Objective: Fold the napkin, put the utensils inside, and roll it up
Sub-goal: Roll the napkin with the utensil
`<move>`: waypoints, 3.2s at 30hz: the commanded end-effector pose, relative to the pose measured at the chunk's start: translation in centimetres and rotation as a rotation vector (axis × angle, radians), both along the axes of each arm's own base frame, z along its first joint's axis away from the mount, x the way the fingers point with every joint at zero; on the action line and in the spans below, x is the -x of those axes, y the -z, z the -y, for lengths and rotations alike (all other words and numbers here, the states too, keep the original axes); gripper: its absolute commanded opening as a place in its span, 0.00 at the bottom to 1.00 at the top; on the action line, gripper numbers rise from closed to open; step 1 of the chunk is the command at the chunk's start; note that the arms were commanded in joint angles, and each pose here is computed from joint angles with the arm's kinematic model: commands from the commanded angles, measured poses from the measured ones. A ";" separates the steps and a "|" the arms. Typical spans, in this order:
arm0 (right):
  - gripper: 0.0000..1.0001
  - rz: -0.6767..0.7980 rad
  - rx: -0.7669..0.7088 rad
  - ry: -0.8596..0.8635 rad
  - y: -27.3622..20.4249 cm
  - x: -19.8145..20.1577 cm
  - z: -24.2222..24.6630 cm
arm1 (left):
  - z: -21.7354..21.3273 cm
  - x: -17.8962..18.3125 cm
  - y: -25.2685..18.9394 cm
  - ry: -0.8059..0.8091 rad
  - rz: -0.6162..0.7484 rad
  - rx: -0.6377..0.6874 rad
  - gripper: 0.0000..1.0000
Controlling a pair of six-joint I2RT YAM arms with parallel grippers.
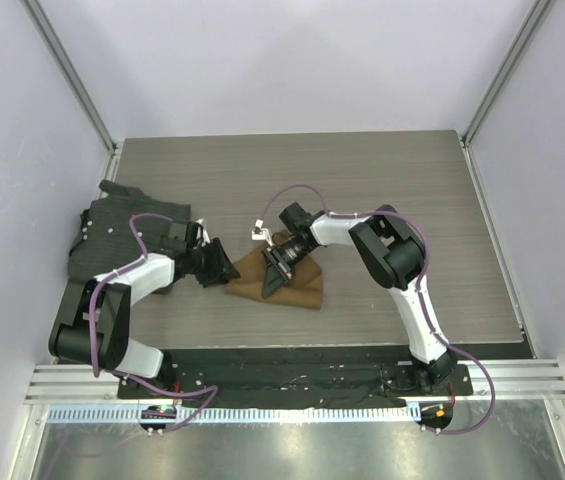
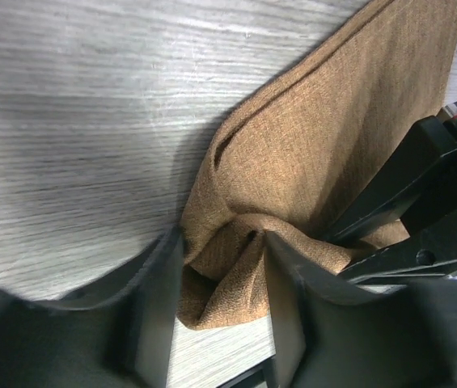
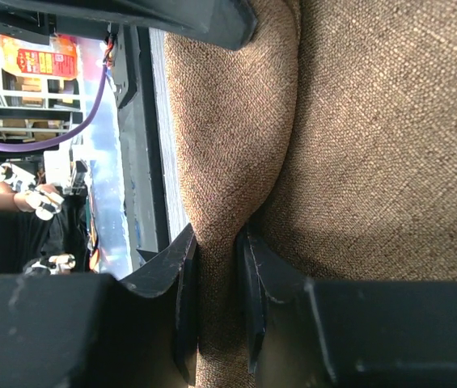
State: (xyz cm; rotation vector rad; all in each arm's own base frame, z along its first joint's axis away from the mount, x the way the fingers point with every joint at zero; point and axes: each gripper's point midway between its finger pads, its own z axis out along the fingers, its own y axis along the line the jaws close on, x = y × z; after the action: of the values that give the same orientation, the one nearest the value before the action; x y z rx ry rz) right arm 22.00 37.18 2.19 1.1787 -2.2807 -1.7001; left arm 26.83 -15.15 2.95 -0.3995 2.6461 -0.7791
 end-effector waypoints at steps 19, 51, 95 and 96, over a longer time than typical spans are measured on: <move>0.72 0.920 0.304 0.217 -6.2 -6.9 1.0 | -1.1 0.7 1.7 -0.033 -0.099 -0.070 0.00; 0.29 0.914 0.374 -0.044 0.8 -0.4 0.5 | -1.2 -2.5 -2.1 -0.058 0.040 -0.081 0.47; 0.29 -0.031 0.107 0.079 1.2 -1.8 1.6 | 2.7 -3.0 -2.4 0.055 0.233 0.130 0.43; 0.28 -0.032 0.110 0.081 1.4 -1.9 1.6 | 2.7 -3.0 -2.2 0.055 0.232 0.131 0.39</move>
State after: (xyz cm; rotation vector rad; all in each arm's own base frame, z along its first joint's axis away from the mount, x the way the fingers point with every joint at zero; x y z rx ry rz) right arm 23.35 35.93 2.33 1.0583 -2.3658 -1.6354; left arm 28.76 -16.79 4.09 -0.3052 2.4689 -0.8963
